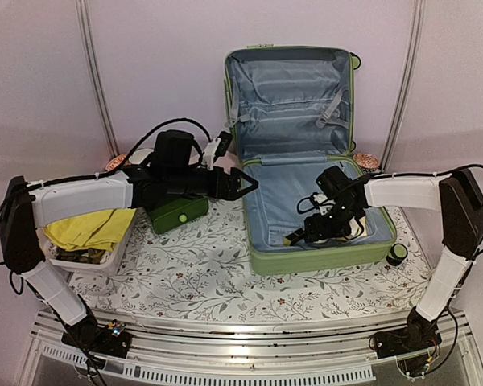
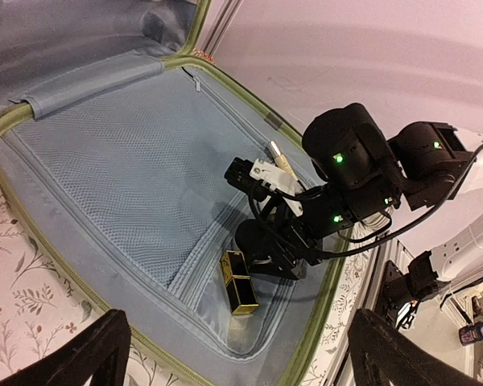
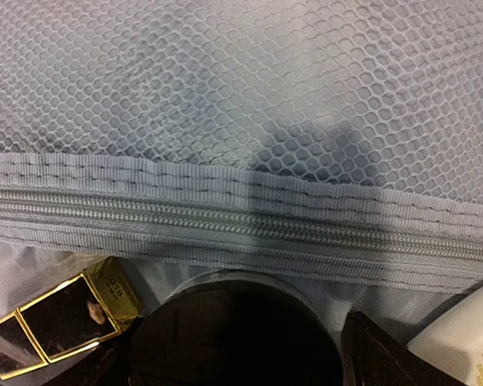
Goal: Open, take out, and arrange the luggage
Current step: Pick up the makeup from the center of the board, then pass from the right arm to the left
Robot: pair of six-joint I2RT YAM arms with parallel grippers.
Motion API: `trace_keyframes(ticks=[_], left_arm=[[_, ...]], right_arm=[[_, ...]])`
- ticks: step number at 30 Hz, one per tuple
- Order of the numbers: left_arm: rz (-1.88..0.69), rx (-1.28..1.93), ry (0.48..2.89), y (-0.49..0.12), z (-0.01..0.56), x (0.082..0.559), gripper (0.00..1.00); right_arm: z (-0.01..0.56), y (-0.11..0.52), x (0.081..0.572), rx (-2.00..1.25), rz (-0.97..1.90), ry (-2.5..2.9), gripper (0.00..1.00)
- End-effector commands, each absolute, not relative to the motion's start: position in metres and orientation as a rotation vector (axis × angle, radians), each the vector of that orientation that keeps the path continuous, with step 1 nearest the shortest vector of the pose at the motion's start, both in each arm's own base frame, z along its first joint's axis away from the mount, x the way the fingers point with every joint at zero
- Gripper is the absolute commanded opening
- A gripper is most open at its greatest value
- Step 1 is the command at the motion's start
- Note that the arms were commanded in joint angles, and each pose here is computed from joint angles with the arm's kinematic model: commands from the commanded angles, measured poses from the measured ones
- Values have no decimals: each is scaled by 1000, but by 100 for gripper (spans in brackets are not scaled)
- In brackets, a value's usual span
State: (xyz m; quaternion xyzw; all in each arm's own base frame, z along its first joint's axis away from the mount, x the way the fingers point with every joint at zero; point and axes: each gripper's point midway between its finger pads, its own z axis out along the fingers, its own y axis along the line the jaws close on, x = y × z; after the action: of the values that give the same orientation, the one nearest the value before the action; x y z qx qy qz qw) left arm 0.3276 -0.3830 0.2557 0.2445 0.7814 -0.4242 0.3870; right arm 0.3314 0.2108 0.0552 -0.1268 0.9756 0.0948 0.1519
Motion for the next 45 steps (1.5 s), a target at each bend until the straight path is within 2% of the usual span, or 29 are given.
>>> trace_keyframes(ticks=[1,3,7,14,18,24,29,35,45], left_arm=[[-1038,638,1962,-380,267,328,97],[-1027,641,1955,-379,268,330,97],[-1030,645,1953,-383,271,333,97],[-1170,640,1956,-402,270,330,96],[-1316,625,1967,-424,274,326,93],[-1555,578,2032,-452,267,318,91],[-1700,569,2047,-462,268,303,92],[-1744,567,2091,-465,263,298,77],[-1768,636,2167,-477,248,283,77]], right_arm=[[61,192,344,-280,119,2771,78],[75,191,350,-268,122,2723,69],[111,196,359,-285,172,2606,66],[174,216,361,-418,257,2383,65],[208,254,345,-608,395,2193,65],[246,301,311,-817,451,1942,65],[257,313,301,-865,473,1862,65],[264,321,296,-896,481,1812,65],[257,324,295,-903,455,1832,65]])
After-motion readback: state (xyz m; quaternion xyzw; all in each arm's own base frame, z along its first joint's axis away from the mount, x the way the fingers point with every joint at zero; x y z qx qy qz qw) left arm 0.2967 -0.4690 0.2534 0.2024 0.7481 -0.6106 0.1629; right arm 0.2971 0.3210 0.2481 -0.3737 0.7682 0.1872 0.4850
